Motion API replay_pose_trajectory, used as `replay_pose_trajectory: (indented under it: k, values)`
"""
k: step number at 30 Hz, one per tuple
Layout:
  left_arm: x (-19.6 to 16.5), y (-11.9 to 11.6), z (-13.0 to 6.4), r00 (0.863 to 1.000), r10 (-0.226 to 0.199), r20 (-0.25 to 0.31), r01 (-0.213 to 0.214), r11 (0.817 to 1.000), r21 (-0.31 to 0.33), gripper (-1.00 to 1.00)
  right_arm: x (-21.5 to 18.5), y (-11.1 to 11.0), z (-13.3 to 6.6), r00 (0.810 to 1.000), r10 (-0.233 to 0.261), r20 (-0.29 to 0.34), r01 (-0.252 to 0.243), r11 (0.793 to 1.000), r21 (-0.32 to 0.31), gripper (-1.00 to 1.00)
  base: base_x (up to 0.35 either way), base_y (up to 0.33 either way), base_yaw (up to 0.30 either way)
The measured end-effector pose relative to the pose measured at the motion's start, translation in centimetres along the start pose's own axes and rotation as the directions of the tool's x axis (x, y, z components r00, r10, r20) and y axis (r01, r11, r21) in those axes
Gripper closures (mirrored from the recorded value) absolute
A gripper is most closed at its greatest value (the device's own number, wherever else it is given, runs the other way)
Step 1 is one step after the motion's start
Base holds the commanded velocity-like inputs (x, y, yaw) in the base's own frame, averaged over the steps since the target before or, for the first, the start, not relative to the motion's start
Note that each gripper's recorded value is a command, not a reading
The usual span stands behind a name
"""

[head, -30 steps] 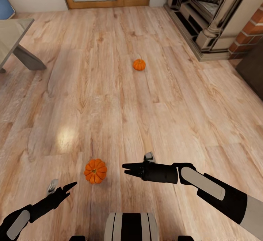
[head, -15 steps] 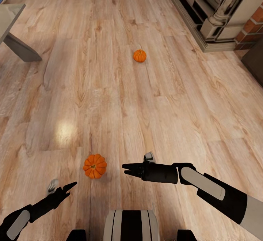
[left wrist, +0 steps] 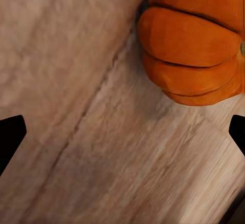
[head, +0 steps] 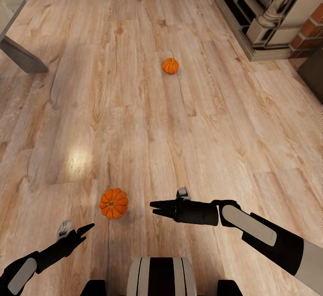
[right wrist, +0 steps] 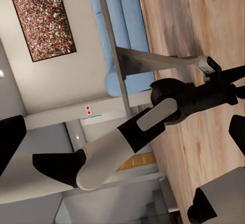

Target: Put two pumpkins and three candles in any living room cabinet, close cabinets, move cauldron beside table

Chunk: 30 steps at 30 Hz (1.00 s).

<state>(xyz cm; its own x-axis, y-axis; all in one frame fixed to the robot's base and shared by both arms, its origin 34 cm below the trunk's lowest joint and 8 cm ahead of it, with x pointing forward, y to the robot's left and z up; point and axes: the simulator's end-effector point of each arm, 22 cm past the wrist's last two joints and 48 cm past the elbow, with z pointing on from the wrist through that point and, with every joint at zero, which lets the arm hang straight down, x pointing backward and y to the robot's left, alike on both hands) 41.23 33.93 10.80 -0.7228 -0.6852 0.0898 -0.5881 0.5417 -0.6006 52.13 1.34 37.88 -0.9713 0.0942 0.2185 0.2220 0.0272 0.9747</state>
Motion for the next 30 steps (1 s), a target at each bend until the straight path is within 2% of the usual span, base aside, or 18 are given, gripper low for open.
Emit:
replay_pose_trajectory:
  k: [30]
  values:
    - [-0.12, 0.09, -0.09, 1.000, 0.000, 0.002, 0.000, 1.000, -0.003, -1.00, -0.03, -0.23, -0.01, 1.000, 0.000, 0.001, 0.000, 1.000, 0.010, -1.00, 0.068, -0.058, 0.000]
